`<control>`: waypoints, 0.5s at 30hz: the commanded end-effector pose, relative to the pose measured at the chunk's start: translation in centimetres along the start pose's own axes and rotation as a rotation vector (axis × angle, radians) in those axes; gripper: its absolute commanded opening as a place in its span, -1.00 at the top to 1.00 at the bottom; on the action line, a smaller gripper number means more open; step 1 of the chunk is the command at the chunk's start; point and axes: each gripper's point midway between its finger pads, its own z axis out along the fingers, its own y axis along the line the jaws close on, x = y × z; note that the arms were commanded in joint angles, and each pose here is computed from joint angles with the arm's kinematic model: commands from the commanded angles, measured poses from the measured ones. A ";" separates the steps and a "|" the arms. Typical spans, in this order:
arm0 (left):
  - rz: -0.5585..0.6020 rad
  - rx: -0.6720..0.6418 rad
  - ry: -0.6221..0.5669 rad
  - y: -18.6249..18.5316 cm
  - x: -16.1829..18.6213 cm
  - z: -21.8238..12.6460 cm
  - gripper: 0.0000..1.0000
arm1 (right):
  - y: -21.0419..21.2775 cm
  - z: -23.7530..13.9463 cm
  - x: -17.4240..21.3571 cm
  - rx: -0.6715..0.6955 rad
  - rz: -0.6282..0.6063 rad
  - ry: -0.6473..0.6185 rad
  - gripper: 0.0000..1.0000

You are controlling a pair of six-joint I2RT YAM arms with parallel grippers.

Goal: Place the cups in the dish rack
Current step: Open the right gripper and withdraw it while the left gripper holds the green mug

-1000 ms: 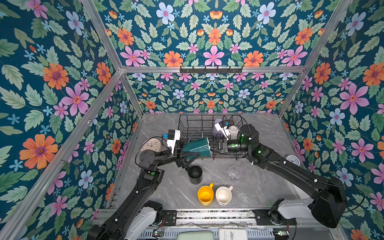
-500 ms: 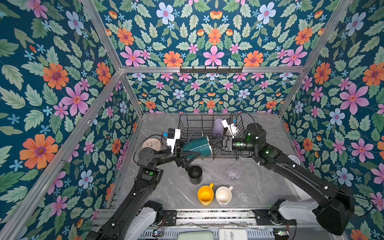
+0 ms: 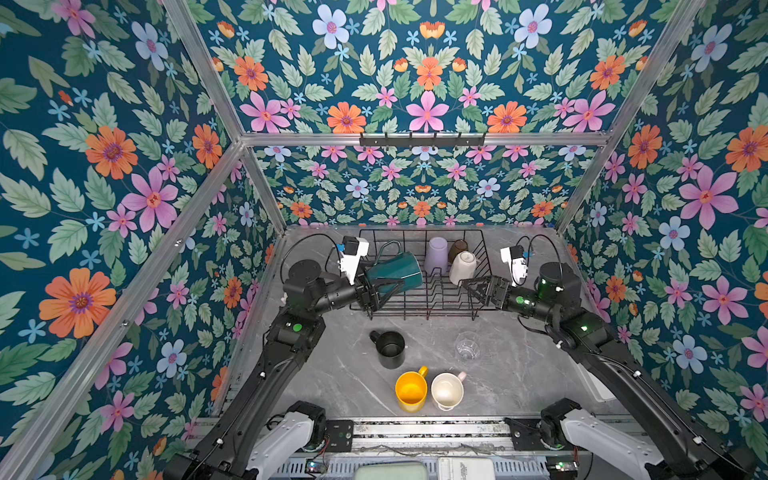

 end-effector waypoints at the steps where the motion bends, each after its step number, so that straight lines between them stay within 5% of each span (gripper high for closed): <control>1: 0.037 -0.085 0.040 1.8 0.2 0.4 1.00 | -1.6 -1.1 0.0 0.052 -0.005 -0.026 -0.92; 8: 0.041 -0.151 0.155 4.0 1.0 2.8 1.00 | -3.2 -2.0 0.4 0.109 -0.023 -0.039 -0.97; 15: 0.176 -0.193 0.317 4.2 2.6 5.6 1.00 | -4.3 -2.2 0.7 0.156 -0.049 -0.044 -0.98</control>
